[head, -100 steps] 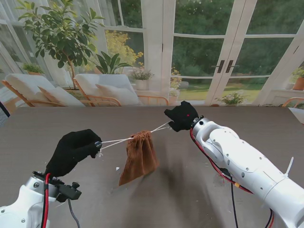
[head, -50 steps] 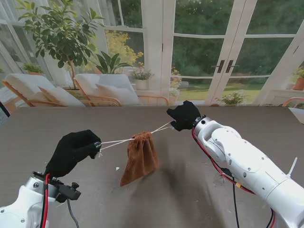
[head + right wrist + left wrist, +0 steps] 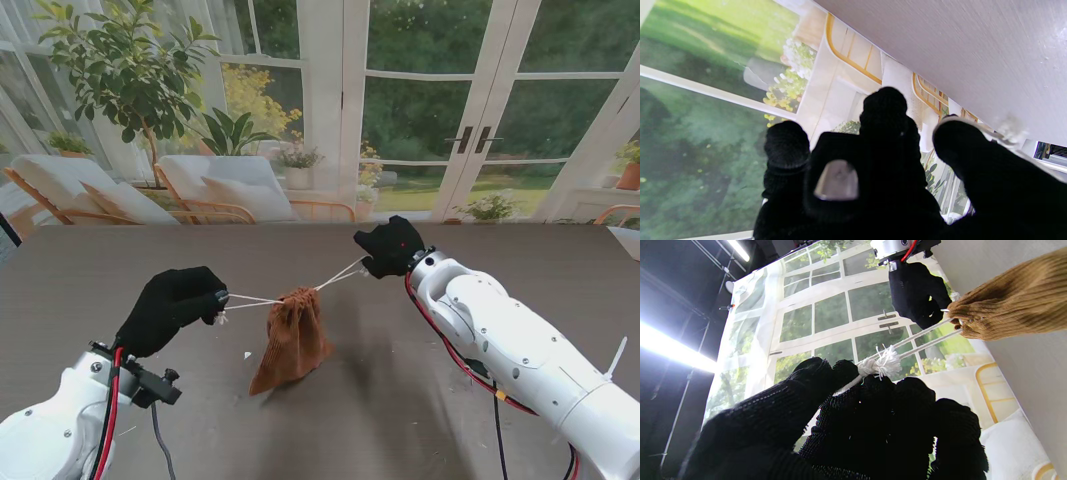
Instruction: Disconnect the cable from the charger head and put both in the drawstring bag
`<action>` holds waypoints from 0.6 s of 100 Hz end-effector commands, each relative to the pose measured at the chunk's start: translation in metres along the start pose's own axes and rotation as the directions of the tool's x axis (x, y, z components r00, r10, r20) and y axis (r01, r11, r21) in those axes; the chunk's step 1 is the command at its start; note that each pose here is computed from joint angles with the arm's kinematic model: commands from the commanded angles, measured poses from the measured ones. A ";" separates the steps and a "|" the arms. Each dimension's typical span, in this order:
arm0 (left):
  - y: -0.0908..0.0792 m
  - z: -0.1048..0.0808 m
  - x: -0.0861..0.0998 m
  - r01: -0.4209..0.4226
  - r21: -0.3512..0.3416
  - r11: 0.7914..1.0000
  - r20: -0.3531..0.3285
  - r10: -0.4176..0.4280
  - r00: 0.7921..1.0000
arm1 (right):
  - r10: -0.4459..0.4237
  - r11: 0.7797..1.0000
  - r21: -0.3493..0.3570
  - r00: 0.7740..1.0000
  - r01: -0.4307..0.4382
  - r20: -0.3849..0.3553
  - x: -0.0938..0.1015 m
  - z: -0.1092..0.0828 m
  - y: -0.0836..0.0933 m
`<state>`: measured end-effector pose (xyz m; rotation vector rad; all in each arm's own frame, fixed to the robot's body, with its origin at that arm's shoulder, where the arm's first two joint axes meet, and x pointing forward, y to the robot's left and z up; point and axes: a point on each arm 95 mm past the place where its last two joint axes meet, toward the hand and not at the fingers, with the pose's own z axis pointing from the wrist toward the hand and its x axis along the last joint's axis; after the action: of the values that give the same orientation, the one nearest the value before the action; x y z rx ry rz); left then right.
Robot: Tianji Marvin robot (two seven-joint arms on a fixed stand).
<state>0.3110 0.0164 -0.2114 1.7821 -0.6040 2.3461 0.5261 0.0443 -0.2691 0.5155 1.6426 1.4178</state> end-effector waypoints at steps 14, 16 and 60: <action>0.000 0.002 -0.013 -0.010 -0.035 0.999 0.071 0.012 0.997 | 0.014 0.999 0.040 1.000 -0.014 -0.001 0.005 -0.002 -0.007; 0.000 0.002 -0.014 -0.019 -0.039 0.999 0.081 0.022 0.996 | 0.016 0.999 0.044 1.000 -0.016 -0.001 0.005 -0.002 -0.008; -0.007 -0.010 -0.047 -0.260 -0.154 0.953 0.289 0.295 0.911 | 0.080 0.992 0.096 0.997 -0.079 -0.007 0.028 -0.010 -0.023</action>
<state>0.3200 0.0306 -0.2477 2.1301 -1.0966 2.2268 0.5146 0.0481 -0.2912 0.6284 1.6865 1.4078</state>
